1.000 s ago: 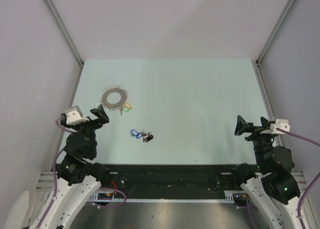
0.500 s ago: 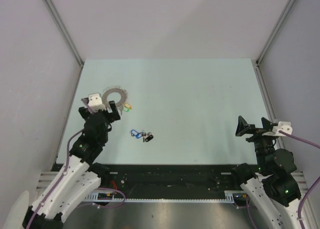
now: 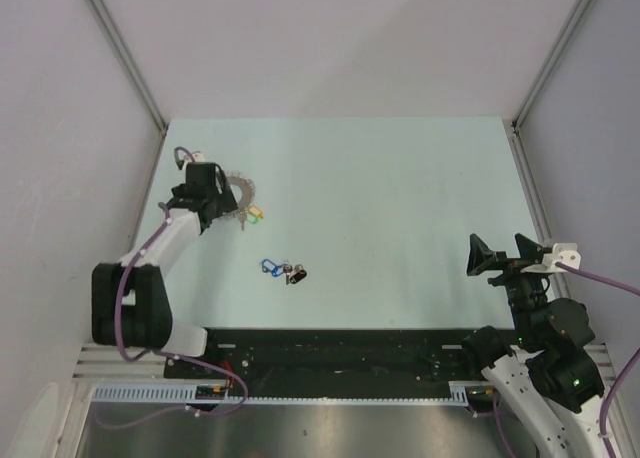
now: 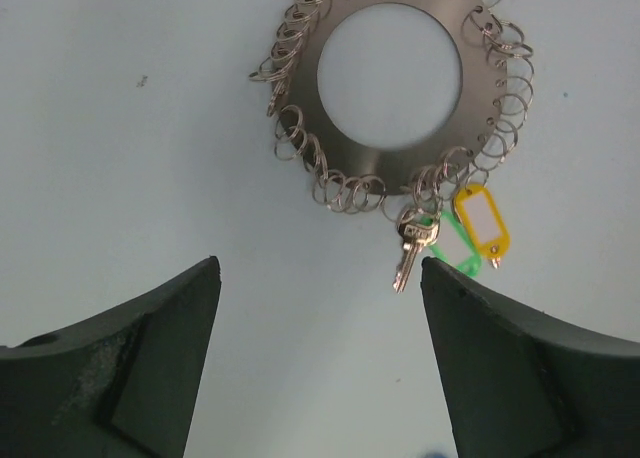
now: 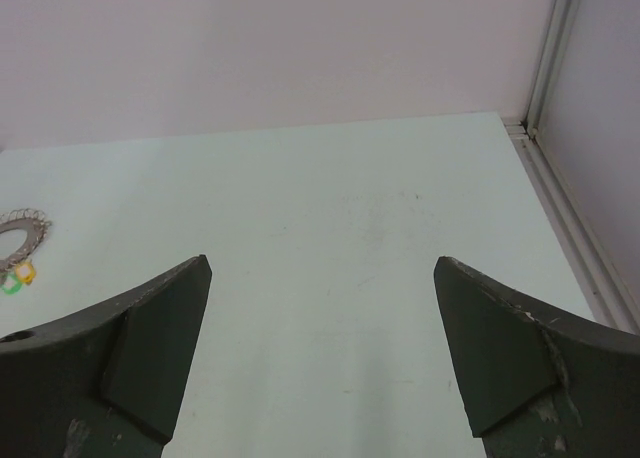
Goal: Put the keys on the keyring
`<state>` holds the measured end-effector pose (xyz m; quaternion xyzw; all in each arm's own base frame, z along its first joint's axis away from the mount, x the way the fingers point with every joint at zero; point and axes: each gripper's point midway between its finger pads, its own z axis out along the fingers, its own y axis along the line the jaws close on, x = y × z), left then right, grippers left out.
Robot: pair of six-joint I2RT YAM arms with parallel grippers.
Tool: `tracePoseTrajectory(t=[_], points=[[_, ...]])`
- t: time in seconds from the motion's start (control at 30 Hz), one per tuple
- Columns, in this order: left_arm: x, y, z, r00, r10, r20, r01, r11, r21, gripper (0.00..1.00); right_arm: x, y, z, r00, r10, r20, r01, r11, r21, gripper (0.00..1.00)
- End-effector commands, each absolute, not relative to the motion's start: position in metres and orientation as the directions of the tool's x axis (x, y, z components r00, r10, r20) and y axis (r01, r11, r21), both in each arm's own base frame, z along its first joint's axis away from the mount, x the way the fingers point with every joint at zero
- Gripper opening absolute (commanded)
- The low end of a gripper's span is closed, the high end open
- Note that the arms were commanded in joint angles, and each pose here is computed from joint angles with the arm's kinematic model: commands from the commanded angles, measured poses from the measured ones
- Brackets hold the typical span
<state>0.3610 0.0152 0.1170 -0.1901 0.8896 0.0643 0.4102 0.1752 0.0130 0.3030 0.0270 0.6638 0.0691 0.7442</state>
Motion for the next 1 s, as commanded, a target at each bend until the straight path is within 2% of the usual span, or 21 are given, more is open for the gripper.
tracePoseTrajectory(t=[0.0, 0.07, 0.17, 0.63, 0.77, 0.87, 0.93, 0.97], points=[[0.393, 0.009, 0.102, -0.613, -0.379, -0.693, -0.426, 0.898, -0.114, 0.8, 0.172, 0.02, 0.311, 0.133, 0.167, -0.977, -0.116, 0.981, 0.152, 1.0], [0.4, 0.008, 0.095, -0.628, -0.394, -0.671, -0.434, 0.893, -0.118, 0.75, 0.172, 0.021, 0.312, 0.132, 0.172, -0.976, -0.126, 0.98, 0.156, 1.0], [0.408, 0.008, 0.079, -0.649, -0.403, -0.645, -0.448, 0.888, -0.104, 0.62, 0.171, 0.022, 0.312, 0.13, 0.173, -0.976, -0.129, 0.979, 0.157, 1.0], [0.417, 0.019, 0.031, -0.743, -0.36, -0.564, -0.439, 0.898, 0.006, 0.53, 0.171, 0.024, 0.311, 0.126, 0.169, -0.978, -0.145, 0.978, 0.15, 1.0], [0.416, 0.011, 0.021, -0.767, -0.358, -0.532, -0.413, 0.911, -0.017, 0.45, 0.171, 0.024, 0.311, 0.125, 0.168, -0.978, -0.143, 0.978, 0.15, 1.0], [0.418, 0.004, 0.018, -0.781, -0.35, -0.517, -0.385, 0.922, -0.042, 0.44, 0.171, 0.025, 0.311, 0.125, 0.168, -0.978, -0.149, 0.978, 0.149, 1.0], [0.418, -0.004, 0.015, -0.791, -0.342, -0.506, -0.362, 0.93, -0.062, 0.36, 0.17, 0.026, 0.312, 0.127, 0.169, -0.977, -0.152, 0.977, 0.15, 1.0], [0.42, -0.007, 0.015, -0.796, -0.333, -0.505, -0.347, 0.935, -0.071, 0.34, 0.171, 0.026, 0.311, 0.125, 0.169, -0.978, -0.154, 0.977, 0.149, 1.0]])
